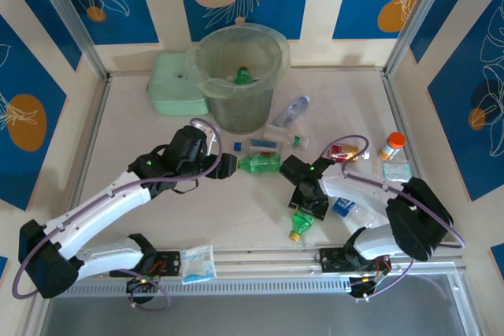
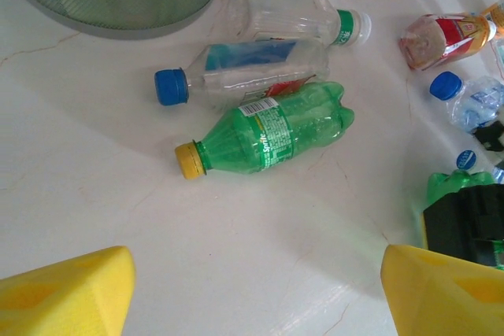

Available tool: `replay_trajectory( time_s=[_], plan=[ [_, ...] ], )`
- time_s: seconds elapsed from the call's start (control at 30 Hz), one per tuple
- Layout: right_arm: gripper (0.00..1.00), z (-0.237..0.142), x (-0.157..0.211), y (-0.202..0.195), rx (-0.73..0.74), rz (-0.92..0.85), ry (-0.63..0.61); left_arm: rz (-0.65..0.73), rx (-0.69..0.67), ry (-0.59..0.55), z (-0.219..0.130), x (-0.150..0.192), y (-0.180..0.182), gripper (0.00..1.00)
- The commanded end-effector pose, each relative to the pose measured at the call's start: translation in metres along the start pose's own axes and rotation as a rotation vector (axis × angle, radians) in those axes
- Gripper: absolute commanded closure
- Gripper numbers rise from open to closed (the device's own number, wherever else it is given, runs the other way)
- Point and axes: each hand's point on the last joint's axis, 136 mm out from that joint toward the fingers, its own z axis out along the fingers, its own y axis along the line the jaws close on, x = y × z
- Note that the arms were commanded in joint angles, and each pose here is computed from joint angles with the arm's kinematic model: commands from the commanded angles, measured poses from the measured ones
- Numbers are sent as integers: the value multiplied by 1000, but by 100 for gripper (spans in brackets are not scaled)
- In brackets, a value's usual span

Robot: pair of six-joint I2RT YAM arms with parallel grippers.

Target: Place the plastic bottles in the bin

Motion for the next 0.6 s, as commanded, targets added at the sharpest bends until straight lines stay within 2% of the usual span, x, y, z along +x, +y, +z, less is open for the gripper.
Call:
replay_trajectory(
  time_s=[0.0, 0.23, 0.37, 0.57],
  plan=[
    [41, -34, -11, 2, -67, -33, -93, -9, -22, 3, -4, 4, 4, 19],
    [42, -129, -47, 29, -356, -118, -270, -23, -39, -16, -6, 1, 7, 19],
    [42, -210, -93, 57, -529, -170, -419, -39, -48, -10, -3, 4, 9, 19],
    [42, -323, -157, 114, -711, -299, -666, -54, -50, -6, -4, 8, 11, 19]
  ],
)
